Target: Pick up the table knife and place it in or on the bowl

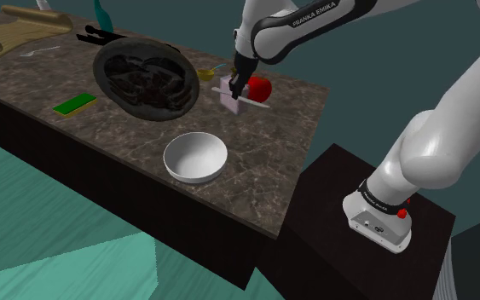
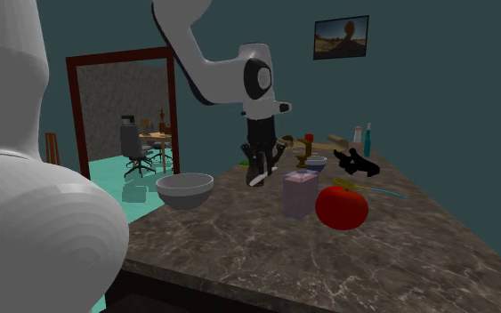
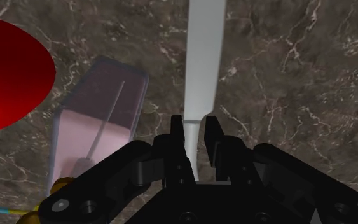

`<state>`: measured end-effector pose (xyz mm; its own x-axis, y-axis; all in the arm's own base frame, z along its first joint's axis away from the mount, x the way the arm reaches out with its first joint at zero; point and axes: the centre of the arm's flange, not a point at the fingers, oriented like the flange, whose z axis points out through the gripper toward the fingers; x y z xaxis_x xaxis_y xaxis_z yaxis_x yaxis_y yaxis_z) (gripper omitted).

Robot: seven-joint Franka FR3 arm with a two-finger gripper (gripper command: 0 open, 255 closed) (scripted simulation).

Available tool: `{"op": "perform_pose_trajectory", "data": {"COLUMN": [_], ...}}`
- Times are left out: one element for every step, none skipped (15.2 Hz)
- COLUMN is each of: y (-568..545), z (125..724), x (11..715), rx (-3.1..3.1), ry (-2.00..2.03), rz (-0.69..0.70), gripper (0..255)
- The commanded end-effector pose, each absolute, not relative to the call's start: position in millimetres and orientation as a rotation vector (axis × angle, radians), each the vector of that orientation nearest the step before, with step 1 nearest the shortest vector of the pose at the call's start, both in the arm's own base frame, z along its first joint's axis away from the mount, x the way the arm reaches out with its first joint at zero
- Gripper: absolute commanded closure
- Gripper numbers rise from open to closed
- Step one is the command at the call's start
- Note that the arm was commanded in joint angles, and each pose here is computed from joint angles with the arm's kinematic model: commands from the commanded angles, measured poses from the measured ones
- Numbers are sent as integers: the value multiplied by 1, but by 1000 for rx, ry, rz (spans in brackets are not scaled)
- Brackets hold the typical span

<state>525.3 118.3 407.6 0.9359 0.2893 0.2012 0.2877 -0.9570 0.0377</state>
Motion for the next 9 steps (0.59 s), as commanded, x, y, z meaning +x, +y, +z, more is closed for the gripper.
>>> {"op": "perform_pose_trajectory", "data": {"y": [117, 117, 117, 117, 117, 129, 142, 154, 167], "z": [418, 423, 429, 434, 436, 436, 437, 437, 438], "x": [525, 525, 525, 525, 525, 521, 517, 512, 508], "rx": [3083, 3083, 3083, 3083, 3083, 3083, 3083, 3083, 3083], "ry": [459, 459, 459, 459, 459, 459, 459, 459, 459], "rz": [322, 322, 322, 322, 322, 322, 322, 322, 322], "gripper": [255, 255, 255, 255, 255, 255, 255, 255, 255]}}
